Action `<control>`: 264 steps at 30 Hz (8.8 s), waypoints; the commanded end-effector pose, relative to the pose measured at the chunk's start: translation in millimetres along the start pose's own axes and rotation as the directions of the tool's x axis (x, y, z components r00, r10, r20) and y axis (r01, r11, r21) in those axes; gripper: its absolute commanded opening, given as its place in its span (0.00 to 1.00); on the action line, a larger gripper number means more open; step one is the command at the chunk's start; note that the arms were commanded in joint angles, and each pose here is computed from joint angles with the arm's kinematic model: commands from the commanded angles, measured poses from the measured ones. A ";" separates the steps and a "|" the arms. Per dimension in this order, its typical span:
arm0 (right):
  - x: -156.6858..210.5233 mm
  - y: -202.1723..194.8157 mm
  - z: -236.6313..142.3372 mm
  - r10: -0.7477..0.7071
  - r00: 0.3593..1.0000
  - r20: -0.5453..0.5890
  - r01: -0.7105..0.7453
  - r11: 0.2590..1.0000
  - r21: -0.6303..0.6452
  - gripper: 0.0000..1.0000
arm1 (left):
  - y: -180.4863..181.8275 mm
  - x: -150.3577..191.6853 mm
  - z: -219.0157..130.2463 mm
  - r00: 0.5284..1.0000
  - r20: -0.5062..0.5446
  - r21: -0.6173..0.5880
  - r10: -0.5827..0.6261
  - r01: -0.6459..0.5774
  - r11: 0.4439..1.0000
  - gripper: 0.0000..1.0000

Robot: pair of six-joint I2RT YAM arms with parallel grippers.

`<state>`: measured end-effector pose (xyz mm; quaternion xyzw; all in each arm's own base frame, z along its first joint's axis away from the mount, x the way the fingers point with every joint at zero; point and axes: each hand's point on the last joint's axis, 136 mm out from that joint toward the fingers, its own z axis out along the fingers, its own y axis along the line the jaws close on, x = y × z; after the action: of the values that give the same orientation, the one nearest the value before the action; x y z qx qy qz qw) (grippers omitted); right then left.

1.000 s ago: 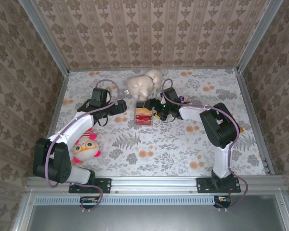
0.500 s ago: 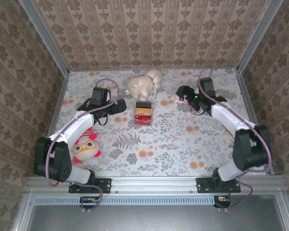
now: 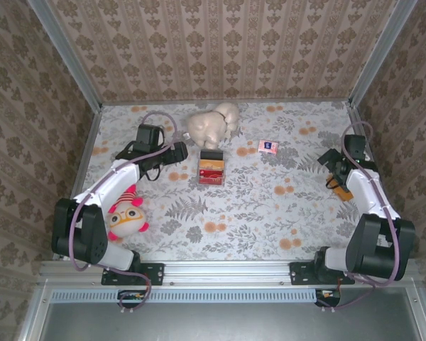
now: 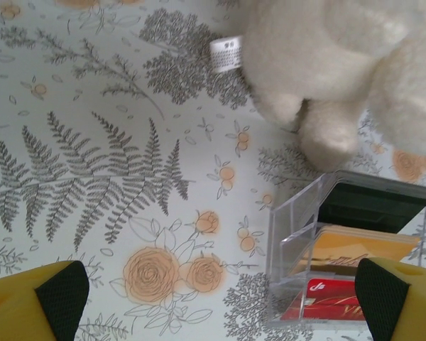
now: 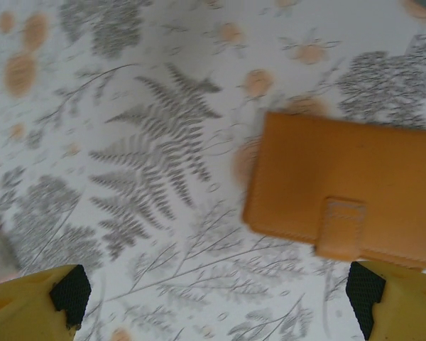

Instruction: Take the credit cards out of the card holder

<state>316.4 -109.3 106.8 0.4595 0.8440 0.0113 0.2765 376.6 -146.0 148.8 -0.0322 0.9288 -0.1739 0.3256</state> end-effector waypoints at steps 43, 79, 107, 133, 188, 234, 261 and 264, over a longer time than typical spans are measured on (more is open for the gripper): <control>123.7 48.2 36.2 -0.014 0.861 -0.509 -0.081 0.983 -0.164 0.94 | -45.2 -8.1 2.8 1.000 0.000 0.098 0.023 -0.023 0.995 1.00; 184.3 82.8 3.8 -0.371 0.745 -0.555 0.201 0.917 -0.345 0.90 | -93.7 31.8 -11.1 0.995 -0.092 0.241 0.035 -0.012 0.970 1.00; 159.8 105.1 55.5 -0.459 0.744 -0.486 0.316 0.882 -0.350 0.44 | -267.6 121.5 63.6 0.891 -0.400 0.510 0.212 0.025 0.860 0.71; 177.2 116.8 50.4 -0.488 0.705 -0.514 0.271 0.856 -0.440 0.37 | -259.9 188.4 122.7 0.764 -0.625 0.367 0.157 0.110 0.924 0.53; 78.2 32.2 -11.4 -0.094 0.981 -0.173 0.067 0.986 -0.153 0.73 | -168.2 158.6 32.1 0.717 -0.472 -0.285 0.512 -0.674 0.682 0.11; 329.6 193.0 -24.9 -0.703 0.617 -0.353 0.535 0.704 -0.467 0.39 | -16.1 66.6 -42.7 0.985 -0.163 -0.090 0.053 -0.069 0.994 1.00; 252.6 127.2 -13.7 -0.644 0.698 -0.312 0.552 0.762 -0.337 0.57 | -109.6 129.4 -14.9 0.945 -0.315 0.310 -0.087 0.190 0.931 0.95; 257.0 125.8 -8.8 -0.667 0.665 -0.337 0.581 0.745 -0.328 0.55 | -117.1 136.7 -9.2 0.932 -0.352 0.305 -0.080 0.196 0.932 0.89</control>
<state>302.9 164.9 35.7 0.1110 0.9786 0.1106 0.1337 259.6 -263.3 114.2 -0.0062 0.9267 -0.3345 0.1713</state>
